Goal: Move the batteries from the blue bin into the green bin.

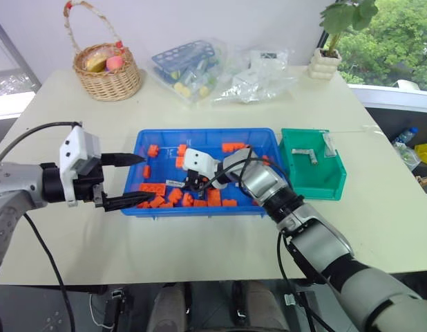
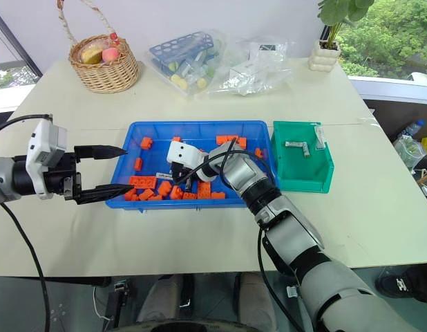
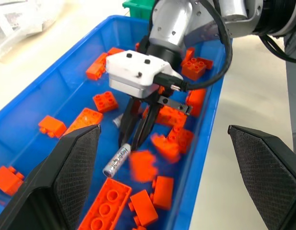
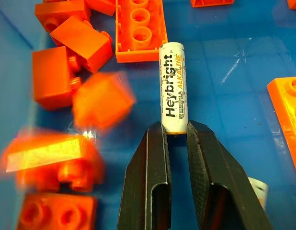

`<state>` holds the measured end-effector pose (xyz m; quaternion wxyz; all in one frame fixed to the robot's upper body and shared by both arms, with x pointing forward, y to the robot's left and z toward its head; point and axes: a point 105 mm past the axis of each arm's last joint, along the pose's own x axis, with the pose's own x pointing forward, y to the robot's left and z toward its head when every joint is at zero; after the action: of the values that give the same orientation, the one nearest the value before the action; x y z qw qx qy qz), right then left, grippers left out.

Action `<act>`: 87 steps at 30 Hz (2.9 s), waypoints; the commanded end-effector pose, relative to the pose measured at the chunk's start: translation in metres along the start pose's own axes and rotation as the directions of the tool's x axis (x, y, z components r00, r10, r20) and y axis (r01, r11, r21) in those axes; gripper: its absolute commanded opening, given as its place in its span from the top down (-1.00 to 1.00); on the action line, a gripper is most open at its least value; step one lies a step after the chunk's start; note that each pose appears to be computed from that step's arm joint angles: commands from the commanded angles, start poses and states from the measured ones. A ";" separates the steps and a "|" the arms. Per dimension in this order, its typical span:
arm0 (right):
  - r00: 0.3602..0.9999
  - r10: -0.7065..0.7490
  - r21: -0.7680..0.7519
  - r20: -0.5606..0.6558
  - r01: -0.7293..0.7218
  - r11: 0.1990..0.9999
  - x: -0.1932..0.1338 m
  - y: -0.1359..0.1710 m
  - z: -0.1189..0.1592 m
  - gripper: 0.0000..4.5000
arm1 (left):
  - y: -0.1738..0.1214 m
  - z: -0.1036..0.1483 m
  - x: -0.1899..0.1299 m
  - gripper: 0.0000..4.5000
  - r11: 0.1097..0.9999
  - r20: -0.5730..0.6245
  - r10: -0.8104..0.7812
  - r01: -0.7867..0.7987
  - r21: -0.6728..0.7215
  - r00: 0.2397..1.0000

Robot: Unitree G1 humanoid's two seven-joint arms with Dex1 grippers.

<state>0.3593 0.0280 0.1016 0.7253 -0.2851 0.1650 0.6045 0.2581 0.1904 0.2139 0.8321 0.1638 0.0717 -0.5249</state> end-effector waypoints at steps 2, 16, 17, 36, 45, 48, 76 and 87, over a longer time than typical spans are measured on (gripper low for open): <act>0.999 -0.036 0.006 0.037 0.036 0.999 -0.012 -0.005 0.011 0.99 | 0.001 0.006 0.003 -1.00 0.999 0.015 -0.020 0.019 0.036 1.000; 0.887 -0.433 0.257 0.160 0.386 0.886 -0.174 -0.055 0.035 0.99 | -0.001 0.000 0.019 -1.00 0.997 0.039 -0.077 0.076 0.021 0.996; 0.864 -0.490 0.278 0.114 0.446 0.851 -0.196 -0.056 0.020 0.99 | -0.002 0.000 0.021 -1.00 0.997 0.044 -0.079 0.079 0.019 0.996; 0.717 -0.695 0.318 -0.059 0.673 0.668 -0.265 -0.053 -0.039 -0.39 | 0.005 0.005 0.025 -1.00 0.994 0.056 -0.106 0.104 0.036 0.993; 0.914 -0.375 0.259 0.154 0.329 0.908 -0.126 -0.025 0.040 -0.39 | 0.005 0.006 0.021 -1.00 0.995 0.042 -0.093 0.091 0.044 0.995; 0.953 -0.276 0.260 0.127 0.236 0.936 -0.084 -0.008 0.040 -0.39 | 0.004 0.007 0.020 -1.00 0.995 0.041 -0.088 0.086 0.047 0.995; 0.952 -0.282 0.374 0.121 0.220 0.901 -0.071 -0.020 0.021 0.98 | 0.003 0.011 0.026 -1.00 0.992 0.059 -0.110 0.106 0.063 0.992; 0.761 -0.648 0.414 -0.047 0.605 0.680 -0.242 -0.046 -0.020 0.98 | 0.008 0.011 0.039 -1.00 0.986 0.084 -0.156 0.150 0.075 0.984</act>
<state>0.3610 -0.1747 0.2294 0.9370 -0.1318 0.1535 0.2847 0.2820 0.1588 0.2064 0.7924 0.1471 0.0482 -0.5900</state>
